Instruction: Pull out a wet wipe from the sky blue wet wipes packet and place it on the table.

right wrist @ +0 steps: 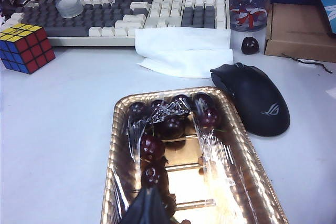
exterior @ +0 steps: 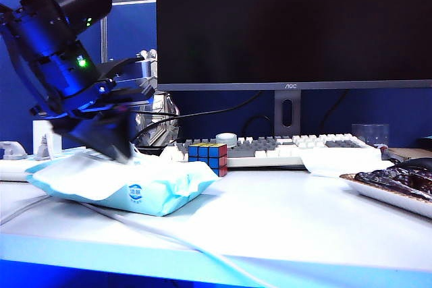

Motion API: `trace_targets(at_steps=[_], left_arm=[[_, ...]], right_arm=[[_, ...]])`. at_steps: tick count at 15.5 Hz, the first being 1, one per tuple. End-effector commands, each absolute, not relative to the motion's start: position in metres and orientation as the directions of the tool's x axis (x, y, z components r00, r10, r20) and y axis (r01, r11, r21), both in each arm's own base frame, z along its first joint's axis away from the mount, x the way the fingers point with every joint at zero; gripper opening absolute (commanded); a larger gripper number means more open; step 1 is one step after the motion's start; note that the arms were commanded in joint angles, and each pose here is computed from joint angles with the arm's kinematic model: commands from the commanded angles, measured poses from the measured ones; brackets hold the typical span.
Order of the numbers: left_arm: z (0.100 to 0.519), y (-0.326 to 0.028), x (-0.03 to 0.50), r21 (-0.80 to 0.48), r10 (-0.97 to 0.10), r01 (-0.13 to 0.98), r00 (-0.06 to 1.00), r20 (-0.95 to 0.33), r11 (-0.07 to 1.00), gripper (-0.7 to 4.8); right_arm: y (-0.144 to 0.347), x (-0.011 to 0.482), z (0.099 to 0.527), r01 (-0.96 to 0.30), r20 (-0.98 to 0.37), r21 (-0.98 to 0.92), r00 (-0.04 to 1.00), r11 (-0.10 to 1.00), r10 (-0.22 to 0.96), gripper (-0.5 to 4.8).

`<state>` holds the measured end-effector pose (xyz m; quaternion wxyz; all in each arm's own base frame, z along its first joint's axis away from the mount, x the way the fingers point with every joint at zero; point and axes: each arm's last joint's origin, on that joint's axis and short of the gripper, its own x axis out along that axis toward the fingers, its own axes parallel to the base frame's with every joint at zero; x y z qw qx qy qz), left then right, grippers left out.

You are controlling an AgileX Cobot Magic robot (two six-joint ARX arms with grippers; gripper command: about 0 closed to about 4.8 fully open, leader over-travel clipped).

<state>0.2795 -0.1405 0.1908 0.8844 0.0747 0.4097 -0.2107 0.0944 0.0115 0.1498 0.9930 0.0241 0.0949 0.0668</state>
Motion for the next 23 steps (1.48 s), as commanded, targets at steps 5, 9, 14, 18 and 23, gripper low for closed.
trace_targets(at_steps=[5,9,14,18,23], left_arm=[[0.233,-0.145,0.281,-0.136,-0.460,0.499,0.614,-0.642,0.856,-0.06],[0.311,-0.167,0.281,-0.181,-0.620,0.628,0.602,-0.503,0.757,-0.06],[0.356,-0.217,0.255,-0.166,-0.767,0.779,0.515,-0.382,0.605,-0.06],[0.317,-0.259,0.250,-0.196,-0.773,0.816,0.395,-0.497,0.544,-0.06],[0.267,-0.285,0.261,-0.222,-0.723,0.811,0.314,-0.615,0.541,-0.06]], right_arm=[[0.011,0.094,0.150,-0.125,-0.186,0.063,0.973,0.990,0.135,-0.01],[0.011,0.094,0.150,-0.125,-0.186,0.063,0.973,0.990,0.135,0.00],[0.011,0.094,0.150,-0.125,-0.186,0.063,0.973,0.990,0.135,-0.01],[0.011,0.094,0.150,-0.125,-0.186,0.063,0.973,0.990,0.135,0.00],[0.011,0.094,0.150,-0.125,-0.186,0.063,0.973,0.990,0.135,-0.01]])
